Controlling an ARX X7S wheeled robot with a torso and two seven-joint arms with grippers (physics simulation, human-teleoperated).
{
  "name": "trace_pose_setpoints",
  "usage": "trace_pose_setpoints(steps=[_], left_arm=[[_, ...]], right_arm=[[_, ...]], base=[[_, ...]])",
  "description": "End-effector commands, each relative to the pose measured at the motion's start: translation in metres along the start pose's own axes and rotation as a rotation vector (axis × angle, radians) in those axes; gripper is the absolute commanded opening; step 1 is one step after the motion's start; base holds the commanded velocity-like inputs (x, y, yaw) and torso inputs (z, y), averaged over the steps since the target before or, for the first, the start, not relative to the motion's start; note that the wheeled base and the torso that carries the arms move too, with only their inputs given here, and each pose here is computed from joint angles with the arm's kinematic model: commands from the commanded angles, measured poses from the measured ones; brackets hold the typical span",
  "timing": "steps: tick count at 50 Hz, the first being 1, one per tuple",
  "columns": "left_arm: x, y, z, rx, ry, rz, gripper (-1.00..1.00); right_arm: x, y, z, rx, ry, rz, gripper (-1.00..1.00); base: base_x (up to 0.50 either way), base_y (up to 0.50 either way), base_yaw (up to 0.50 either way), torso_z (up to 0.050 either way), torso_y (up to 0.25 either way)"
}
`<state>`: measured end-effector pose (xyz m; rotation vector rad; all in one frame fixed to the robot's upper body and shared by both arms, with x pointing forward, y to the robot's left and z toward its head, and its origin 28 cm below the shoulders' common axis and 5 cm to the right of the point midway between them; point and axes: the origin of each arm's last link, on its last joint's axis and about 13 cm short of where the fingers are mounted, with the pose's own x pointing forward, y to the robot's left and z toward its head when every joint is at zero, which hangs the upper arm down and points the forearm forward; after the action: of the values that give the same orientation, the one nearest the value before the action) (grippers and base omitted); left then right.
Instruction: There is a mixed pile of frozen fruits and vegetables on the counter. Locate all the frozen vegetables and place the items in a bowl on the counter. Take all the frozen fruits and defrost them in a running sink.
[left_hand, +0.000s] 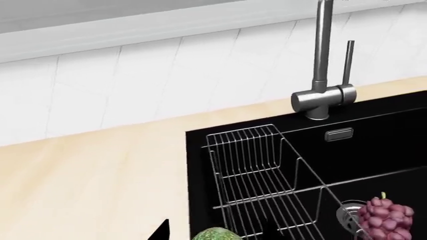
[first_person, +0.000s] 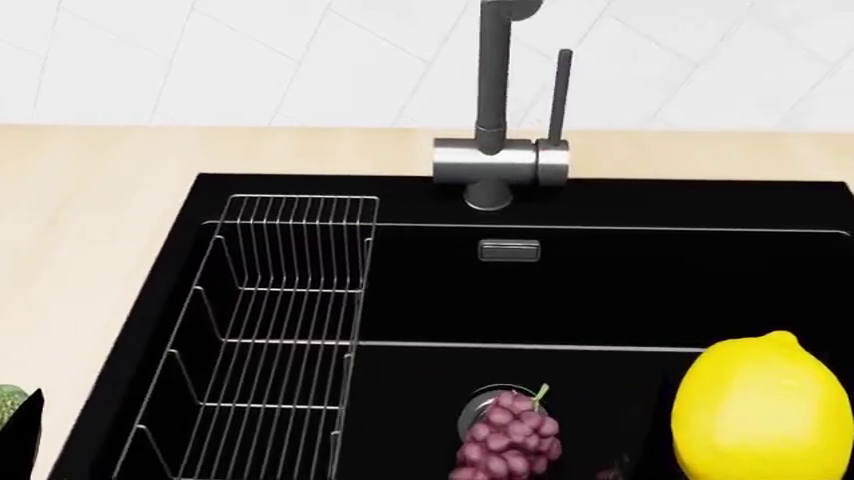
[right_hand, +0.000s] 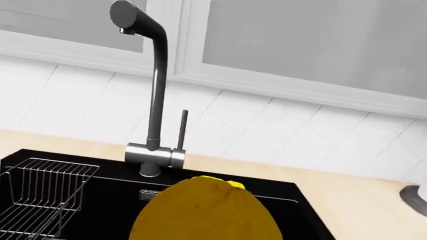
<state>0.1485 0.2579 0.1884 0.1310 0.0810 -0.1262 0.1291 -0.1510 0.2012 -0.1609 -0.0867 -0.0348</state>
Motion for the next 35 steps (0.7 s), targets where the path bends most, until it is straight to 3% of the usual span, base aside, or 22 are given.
trace_pose_setpoints(steps=[1,22,35], left_arm=[[0.005,-0.003,0.008,-0.028,-0.067,-0.035,-1.0],[0.011,-0.006,0.008,-0.026,-0.066,-0.033,-1.0],[-0.008,0.006,0.005,-0.025,-0.067,-0.035,-1.0]], right_arm=[[0.004,-0.003,0.002,-0.018,-0.043,-0.003,-1.0],[0.004,-0.003,0.003,-0.009,-0.041,-0.021,-1.0],[0.004,-0.003,0.004,-0.015,-0.049,-0.022,-1.0]], base=[[0.0,-0.5,0.0,0.0,0.0],[-0.01,-0.49,0.0,0.0,0.0],[-0.26,-0.14,0.0,0.0,0.0]])
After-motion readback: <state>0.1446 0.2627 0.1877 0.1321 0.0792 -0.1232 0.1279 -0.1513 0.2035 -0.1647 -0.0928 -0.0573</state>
